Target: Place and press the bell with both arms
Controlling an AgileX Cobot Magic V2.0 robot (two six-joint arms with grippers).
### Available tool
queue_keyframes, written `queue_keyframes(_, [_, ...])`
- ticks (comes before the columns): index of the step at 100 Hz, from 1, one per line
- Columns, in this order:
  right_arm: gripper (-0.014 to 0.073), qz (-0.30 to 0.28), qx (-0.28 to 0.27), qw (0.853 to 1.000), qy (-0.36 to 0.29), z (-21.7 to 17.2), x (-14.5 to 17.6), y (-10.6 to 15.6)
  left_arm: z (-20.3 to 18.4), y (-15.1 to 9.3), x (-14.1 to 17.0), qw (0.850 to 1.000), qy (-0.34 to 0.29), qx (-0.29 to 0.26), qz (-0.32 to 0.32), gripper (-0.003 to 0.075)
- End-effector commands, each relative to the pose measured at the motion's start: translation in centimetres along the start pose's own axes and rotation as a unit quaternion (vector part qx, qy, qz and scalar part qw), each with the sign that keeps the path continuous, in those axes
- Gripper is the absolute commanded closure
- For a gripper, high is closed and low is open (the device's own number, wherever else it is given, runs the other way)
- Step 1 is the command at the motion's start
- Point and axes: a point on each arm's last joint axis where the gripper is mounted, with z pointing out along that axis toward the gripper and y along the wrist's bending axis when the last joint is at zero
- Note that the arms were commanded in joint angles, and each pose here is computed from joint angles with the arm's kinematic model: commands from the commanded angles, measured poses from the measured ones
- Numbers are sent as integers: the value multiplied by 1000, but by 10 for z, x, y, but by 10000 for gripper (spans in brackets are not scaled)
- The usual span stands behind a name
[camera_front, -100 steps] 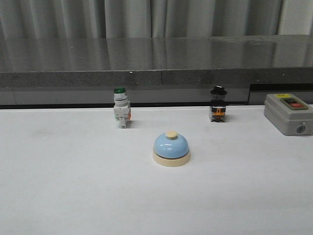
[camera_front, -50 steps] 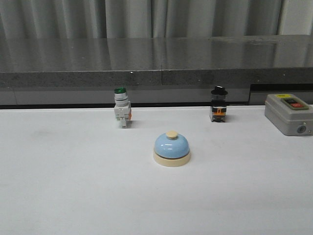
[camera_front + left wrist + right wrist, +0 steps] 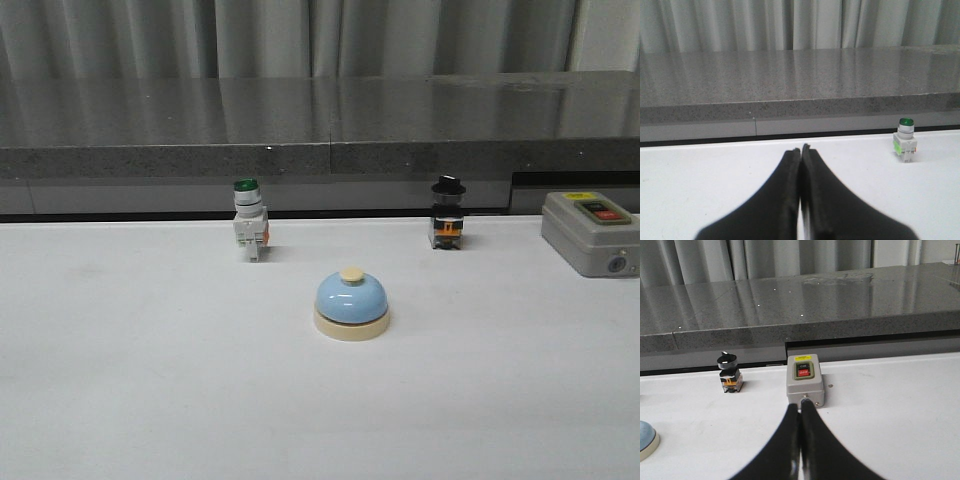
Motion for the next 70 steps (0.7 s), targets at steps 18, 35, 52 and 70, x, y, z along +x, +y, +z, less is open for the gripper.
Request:
queue_keyframes(18, [655, -6, -1, 998, -57, -2, -13, 1, 0, 0, 3, 997, -79, -1, 2, 741])
queue_keyframes(35, [655, -6, -1, 998, -57, -2, -13, 1, 2, 1, 11, 997, -79, 0, 0, 741])
queue_keyframes(52, [655, -6, -1, 998, -57, -2, -13, 1, 2, 1, 11, 997, -79, 0, -1, 741])
queue_keyframes(70, [655, -6, -1, 998, -57, -2, -13, 1, 2, 1, 11, 997, -79, 0, -1, 741])
